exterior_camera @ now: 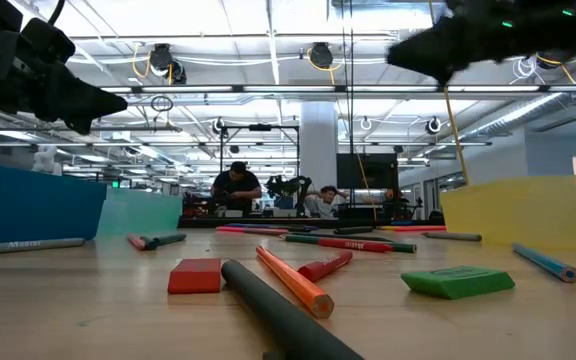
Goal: Sort crayons/erasers/pens/pencils in bins
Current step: Put the black pen into the yellow bin
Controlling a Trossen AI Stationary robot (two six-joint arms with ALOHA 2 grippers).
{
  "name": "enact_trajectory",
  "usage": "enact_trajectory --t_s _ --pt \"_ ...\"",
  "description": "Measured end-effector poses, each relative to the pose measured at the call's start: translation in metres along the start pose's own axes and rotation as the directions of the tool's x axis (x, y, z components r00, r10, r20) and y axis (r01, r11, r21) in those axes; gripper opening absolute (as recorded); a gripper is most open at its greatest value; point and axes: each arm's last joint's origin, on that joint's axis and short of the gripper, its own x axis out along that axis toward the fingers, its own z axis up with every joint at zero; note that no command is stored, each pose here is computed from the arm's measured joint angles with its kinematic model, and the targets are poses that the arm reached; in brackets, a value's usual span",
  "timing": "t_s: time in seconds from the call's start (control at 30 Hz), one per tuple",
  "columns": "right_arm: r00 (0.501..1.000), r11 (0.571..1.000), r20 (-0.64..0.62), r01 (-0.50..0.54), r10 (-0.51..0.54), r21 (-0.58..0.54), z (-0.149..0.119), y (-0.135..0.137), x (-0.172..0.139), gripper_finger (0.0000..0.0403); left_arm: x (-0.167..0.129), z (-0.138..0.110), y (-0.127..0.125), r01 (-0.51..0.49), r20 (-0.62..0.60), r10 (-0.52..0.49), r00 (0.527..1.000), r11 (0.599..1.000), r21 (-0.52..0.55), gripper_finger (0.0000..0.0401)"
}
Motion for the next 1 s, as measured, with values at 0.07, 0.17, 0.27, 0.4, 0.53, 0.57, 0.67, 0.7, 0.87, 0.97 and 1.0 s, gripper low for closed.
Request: enact_trajectory --t_s 0.07,0.17,0.27,0.4,0.53,0.57,0.67,0.7,0.87,0.97,1.0 --pt "0.996 0.999 -0.083 0.014 -0.017 -0.036 0.008 -0.001 0.023 0.0145 0.000 0.000 0.000 0.000 0.000 0.000 1.000 1.000 0.000 0.0044" --pt "0.973 0.998 -0.229 -0.021 0.008 -0.055 0.018 -0.008 0.058 0.0184 0.000 0.000 0.000 0.000 0.000 0.000 1.000 1.000 0.000 0.0044" --pt "0.940 0.997 -0.337 -0.074 0.059 -0.032 0.029 -0.017 0.090 0.0212 0.000 0.000 0.000 0.000 0.000 0.000 1.000 1.000 0.000 0.0044" --pt "0.860 0.988 -0.489 -0.154 0.142 0.016 0.026 -0.029 0.129 0.0229 0.000 0.000 0.000 0.000 0.000 0.000 1.000 1.000 0.000 0.0044" --pt "0.746 0.981 -0.642 -0.186 0.179 0.057 0.015 -0.040 0.156 0.0230 0.000 0.000 0.000 0.000 0.000 0.000 1.000 1.000 0.000 0.0044" --pt "0.704 0.981 -0.688 -0.185 0.177 0.063 0.009 -0.042 0.161 0.0228 0.000 0.000 0.000 0.000 0.000 0.000 1.000 1.000 0.000 0.0044" --pt "0.582 0.979 -0.794 -0.188 0.177 0.081 -0.013 -0.049 0.172 0.0224 0.000 0.000 0.000 0.000 0.000 0.000 1.000 1.000 0.000 0.0044" --pt "0.547 0.978 -0.818 -0.189 0.178 0.086 -0.020 -0.051 0.174 0.0223 0.000 0.000 0.000 0.000 0.000 0.000 1.000 1.000 0.000 0.0044" --pt "0.379 0.971 -0.909 -0.218 0.171 0.092 -0.058 -0.059 0.181 0.0222 0.000 0.000 0.000 0.000 0.000 0.000 1.000 1.000 0.000 0.0044" --pt "0.282 0.970 -0.956 -0.242 0.082 0.012 -0.072 -0.062 0.184 0.0222 0.000 0.000 0.000 0.000 0.000 0.000 1.000 1.000 0.000 0.0044" --pt "0.249 0.966 -0.968 -0.256 0.044 -0.022 -0.076 -0.063 0.185 0.0222 0.000 0.000 0.000 0.000 0.000 0.000 1.000 1.000 0.000 0.0044"
